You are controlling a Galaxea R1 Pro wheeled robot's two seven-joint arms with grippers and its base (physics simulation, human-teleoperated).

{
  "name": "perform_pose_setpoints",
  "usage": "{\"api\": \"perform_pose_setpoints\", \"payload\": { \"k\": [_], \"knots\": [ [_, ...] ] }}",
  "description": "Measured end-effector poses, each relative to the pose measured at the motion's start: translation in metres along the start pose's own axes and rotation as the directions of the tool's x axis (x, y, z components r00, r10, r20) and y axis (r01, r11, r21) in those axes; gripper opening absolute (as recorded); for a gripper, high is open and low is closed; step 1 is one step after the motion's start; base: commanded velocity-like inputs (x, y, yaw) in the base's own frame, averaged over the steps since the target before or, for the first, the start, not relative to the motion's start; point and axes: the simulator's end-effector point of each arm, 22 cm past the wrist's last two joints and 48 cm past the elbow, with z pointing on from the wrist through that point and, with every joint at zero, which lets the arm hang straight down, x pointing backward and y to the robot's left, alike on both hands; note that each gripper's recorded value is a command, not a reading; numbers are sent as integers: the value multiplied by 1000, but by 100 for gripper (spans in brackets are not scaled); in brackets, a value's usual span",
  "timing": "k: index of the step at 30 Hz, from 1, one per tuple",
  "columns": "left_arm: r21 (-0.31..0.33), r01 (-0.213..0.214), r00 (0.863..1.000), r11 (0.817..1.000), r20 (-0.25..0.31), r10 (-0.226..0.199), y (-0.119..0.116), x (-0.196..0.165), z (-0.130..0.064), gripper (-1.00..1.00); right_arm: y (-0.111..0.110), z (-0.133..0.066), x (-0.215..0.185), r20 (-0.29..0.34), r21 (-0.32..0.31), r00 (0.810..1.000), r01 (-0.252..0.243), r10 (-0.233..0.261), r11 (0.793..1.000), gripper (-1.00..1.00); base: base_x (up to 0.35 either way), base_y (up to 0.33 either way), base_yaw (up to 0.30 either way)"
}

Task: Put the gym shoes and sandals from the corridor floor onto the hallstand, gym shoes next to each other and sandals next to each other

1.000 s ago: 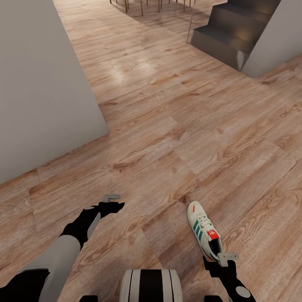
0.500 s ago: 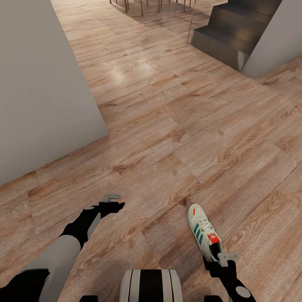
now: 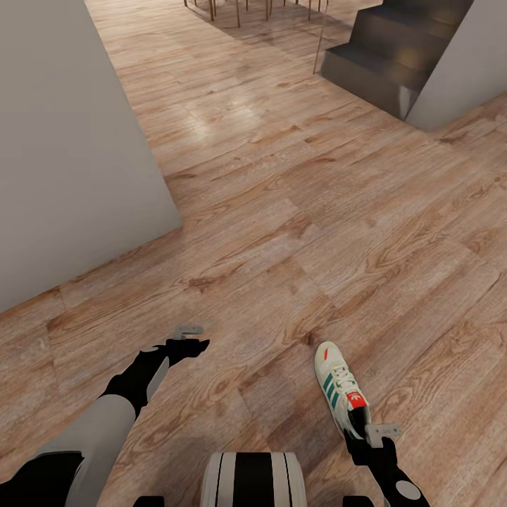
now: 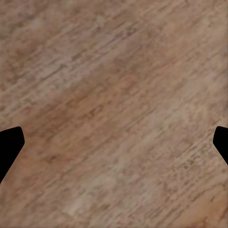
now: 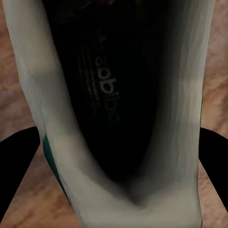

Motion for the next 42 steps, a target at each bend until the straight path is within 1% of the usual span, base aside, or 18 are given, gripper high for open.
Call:
{"api": "perform_pose_setpoints", "payload": {
  "k": [10,26,29,32,37,39,40,41,42],
  "knots": [
    [0,-1,1000,1000,1,1,1,-1,0,100,0,0,0,0,0,1000,0,0,1000,-100,0,0,0],
    [-1,-17,998,1000,60,17,-4,-34,-25,100,-5,-10,-31,65,6,998,0,0,1000,-100,0,0,0],
    [-4,-17,998,1000,57,17,-3,-28,-29,100,-5,-12,-36,74,7,997,0,-1,1000,-100,0,0,0],
    [-5,-16,999,1000,44,16,-3,-11,-34,100,-5,-14,-31,65,7,998,0,-1,1000,-100,0,0,0],
    [-12,-27,997,1000,72,28,0,-4,-42,100,-6,-17,-27,58,8,998,-3,2,1000,-100,0,0,0],
    [-13,-26,997,1000,71,27,0,1,-45,100,-7,-19,-30,65,10,998,-4,3,1000,-100,0,0,0],
    [-17,-23,998,1000,63,24,2,12,-47,100,-7,-19,-32,69,12,998,-5,4,1000,-100,0,0,0],
    [-19,-22,998,1000,63,23,2,14,-48,100,-8,-20,-35,74,13,997,-6,5,1000,-100,0,0,0],
    [-28,-21,998,999,54,23,6,28,-51,100,-9,-21,-37,79,15,997,-6,5,1000,-100,0,0,0]
  ]
}}
